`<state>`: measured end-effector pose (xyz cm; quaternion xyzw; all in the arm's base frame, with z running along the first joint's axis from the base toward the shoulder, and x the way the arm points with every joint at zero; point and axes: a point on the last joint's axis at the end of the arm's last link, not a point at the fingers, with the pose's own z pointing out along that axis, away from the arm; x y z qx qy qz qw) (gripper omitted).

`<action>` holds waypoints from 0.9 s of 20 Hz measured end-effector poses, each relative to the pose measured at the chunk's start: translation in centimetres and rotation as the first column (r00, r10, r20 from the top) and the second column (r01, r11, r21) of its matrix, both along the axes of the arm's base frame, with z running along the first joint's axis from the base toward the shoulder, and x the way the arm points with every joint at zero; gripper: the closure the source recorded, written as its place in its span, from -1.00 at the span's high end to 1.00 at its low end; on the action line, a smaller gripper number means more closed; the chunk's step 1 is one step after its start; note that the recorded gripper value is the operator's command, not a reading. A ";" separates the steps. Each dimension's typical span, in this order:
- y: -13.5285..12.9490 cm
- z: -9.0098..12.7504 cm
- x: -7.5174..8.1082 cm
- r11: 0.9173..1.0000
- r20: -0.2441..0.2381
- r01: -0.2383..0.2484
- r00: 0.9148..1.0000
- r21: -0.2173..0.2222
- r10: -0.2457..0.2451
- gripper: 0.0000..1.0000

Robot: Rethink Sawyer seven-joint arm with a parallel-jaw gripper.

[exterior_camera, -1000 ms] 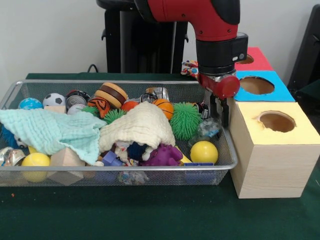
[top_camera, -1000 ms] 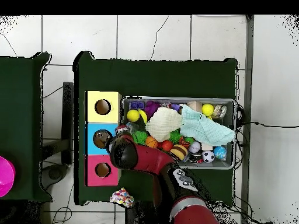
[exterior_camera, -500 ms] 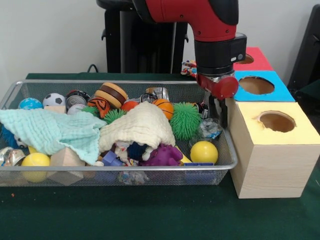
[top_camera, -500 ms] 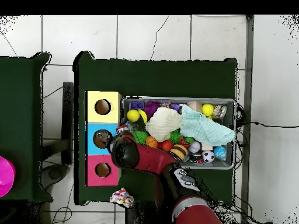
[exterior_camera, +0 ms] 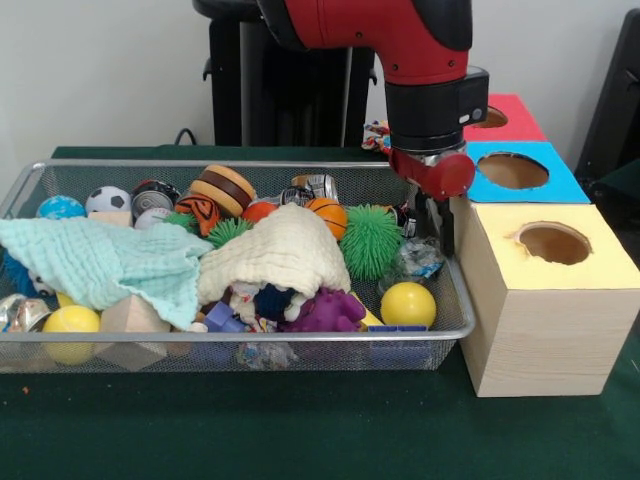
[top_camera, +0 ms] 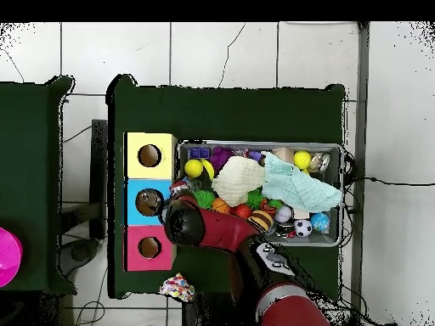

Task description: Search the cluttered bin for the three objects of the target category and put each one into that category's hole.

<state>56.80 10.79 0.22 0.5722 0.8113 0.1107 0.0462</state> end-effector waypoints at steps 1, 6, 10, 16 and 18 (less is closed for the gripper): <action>0.0 0.0 0.0 1.000 0.003 -0.007 1.000 -0.002 0.007 1.00; -0.2 -0.2 0.1 0.999 0.024 -0.040 0.999 -0.016 0.040 1.00; -0.3 -0.4 0.1 0.998 0.051 -0.064 0.997 -0.029 0.065 1.00; -1.8 -2.4 0.5 0.997 0.101 -0.060 0.993 -0.051 0.065 1.00; -2.2 -3.0 0.9 0.997 0.120 -0.056 0.991 -0.050 0.062 1.00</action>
